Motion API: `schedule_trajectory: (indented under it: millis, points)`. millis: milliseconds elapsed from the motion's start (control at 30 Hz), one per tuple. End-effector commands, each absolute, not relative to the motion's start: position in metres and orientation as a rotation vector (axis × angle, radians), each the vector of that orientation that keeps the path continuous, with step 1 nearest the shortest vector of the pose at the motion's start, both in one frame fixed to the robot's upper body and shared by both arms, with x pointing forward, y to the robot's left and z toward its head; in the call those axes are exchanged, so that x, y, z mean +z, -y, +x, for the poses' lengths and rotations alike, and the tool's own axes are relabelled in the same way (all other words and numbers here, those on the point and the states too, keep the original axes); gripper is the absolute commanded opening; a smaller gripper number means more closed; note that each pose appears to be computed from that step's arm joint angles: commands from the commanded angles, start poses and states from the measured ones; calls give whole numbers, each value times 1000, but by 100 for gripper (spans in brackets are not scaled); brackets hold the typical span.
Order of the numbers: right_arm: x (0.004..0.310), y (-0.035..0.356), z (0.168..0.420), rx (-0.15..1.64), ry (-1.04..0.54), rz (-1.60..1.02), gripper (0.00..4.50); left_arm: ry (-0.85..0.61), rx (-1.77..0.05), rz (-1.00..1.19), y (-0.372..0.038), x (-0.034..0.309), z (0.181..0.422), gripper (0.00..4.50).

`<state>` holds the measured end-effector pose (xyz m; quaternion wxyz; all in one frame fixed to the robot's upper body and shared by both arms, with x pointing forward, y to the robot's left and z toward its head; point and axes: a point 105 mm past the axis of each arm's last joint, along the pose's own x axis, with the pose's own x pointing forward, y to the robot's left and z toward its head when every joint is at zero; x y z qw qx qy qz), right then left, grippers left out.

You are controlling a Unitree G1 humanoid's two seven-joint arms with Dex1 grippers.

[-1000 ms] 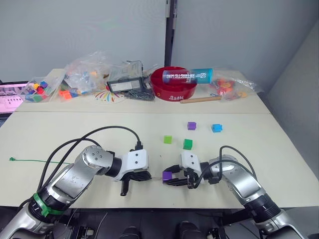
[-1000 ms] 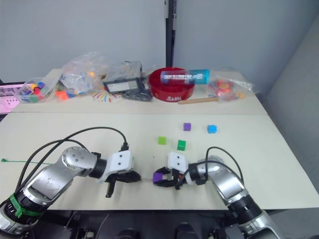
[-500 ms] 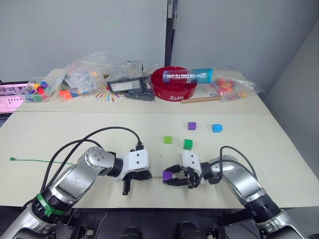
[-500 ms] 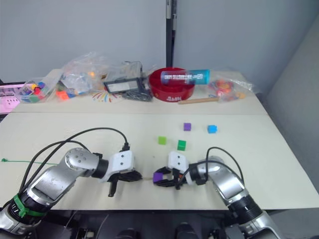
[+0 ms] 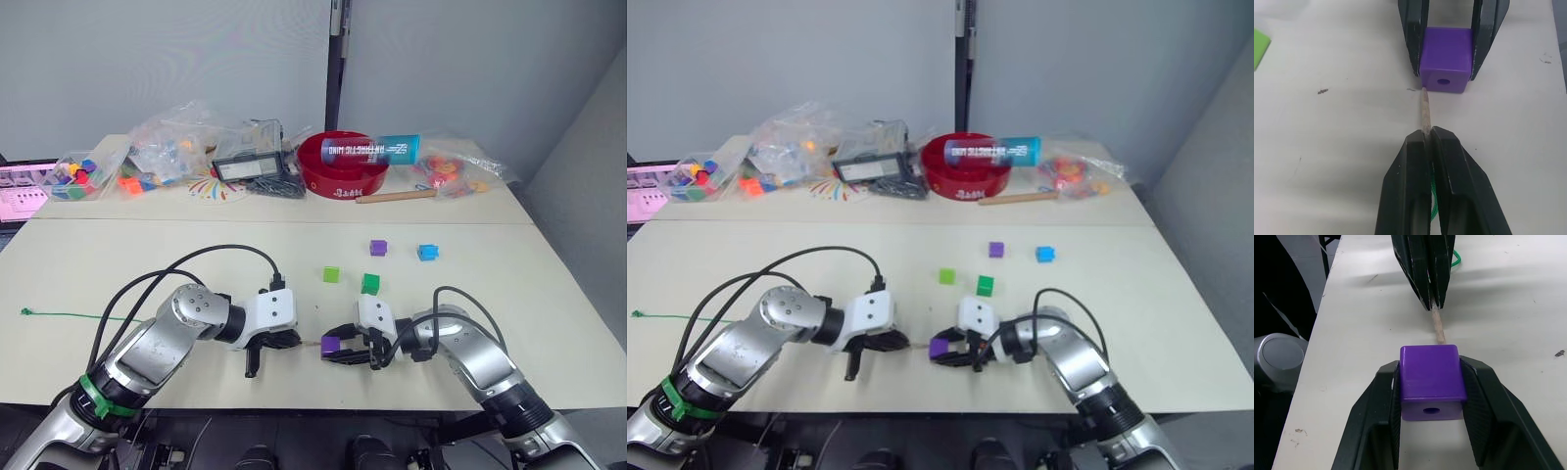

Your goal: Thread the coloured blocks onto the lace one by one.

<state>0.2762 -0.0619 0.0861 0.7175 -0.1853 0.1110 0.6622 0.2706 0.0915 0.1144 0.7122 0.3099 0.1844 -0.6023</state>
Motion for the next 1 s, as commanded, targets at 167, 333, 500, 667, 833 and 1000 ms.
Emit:
schedule_trajectory:
  millis: [167, 333, 500, 667, 833, 1000]
  points:
    - [76, 73, 291, 1341, -305, -409, 118, -318, -1431, 687, -73, 132, 259, 0]
    - [74, 73, 291, 1335, -312, -409, 118, -313, -1430, 684, -73, 133, 258, 0]
    - [70, 76, 290, 1343, -324, -415, 118, -319, -1408, 676, -77, 134, 259, 0]
    - [68, 85, 292, 1324, -324, -388, 118, -365, -1357, 671, -96, 125, 262, 0]
    - [69, 100, 291, 1298, -329, -384, 118, -378, -1321, 636, -111, 115, 263, 0]
    - [68, 108, 286, 1280, -346, -389, 118, -360, -1312, 585, -113, 101, 264, 0]
